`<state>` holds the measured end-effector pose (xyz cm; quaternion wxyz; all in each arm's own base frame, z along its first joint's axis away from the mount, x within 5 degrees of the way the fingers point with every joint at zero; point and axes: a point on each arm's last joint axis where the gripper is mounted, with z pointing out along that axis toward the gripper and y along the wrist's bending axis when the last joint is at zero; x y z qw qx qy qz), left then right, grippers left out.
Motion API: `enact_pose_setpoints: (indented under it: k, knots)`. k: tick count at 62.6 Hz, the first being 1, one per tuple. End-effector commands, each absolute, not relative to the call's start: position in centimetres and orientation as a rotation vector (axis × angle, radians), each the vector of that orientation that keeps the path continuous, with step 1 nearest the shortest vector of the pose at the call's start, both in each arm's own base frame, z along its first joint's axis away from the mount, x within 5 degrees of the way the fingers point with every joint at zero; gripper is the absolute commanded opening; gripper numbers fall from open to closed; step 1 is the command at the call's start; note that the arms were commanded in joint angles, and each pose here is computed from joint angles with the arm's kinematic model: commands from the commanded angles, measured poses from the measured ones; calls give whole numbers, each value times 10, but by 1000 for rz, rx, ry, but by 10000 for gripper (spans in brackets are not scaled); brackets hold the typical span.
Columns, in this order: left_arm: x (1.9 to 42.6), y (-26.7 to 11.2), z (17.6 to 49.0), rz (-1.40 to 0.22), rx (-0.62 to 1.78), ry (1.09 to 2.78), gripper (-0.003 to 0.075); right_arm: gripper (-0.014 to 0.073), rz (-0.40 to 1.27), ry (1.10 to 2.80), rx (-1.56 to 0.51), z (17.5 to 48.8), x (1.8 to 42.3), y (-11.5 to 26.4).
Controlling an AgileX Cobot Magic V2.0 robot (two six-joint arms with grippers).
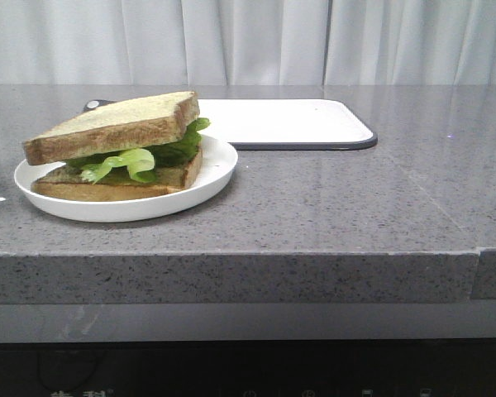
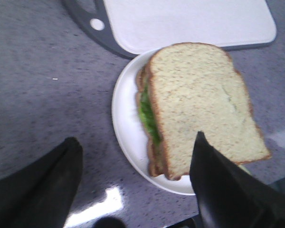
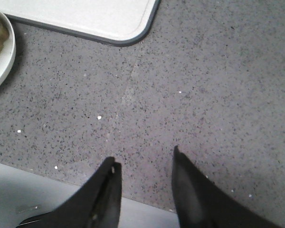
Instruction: Left arm grabs bread, right arm adds lettuce
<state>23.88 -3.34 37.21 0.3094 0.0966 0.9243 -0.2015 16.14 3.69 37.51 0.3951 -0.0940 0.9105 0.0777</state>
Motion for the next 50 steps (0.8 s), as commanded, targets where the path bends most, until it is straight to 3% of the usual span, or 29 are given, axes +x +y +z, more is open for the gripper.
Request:
enact_pose_setpoints:
  k: [1, 31, 50]
  knots:
    - [212, -26, 398, -403, 171, 2331, 478, 291, 212, 2209, -209, 387, 149, 34]
    - [88, -10, 371, -111, 95, 2230, 437, 291, 254, 2145, -189, 379, 98, 27]
    - [56, 1, 351, 48, 92, 2156, 438, 291, 253, 2157, -193, 376, 94, 27]
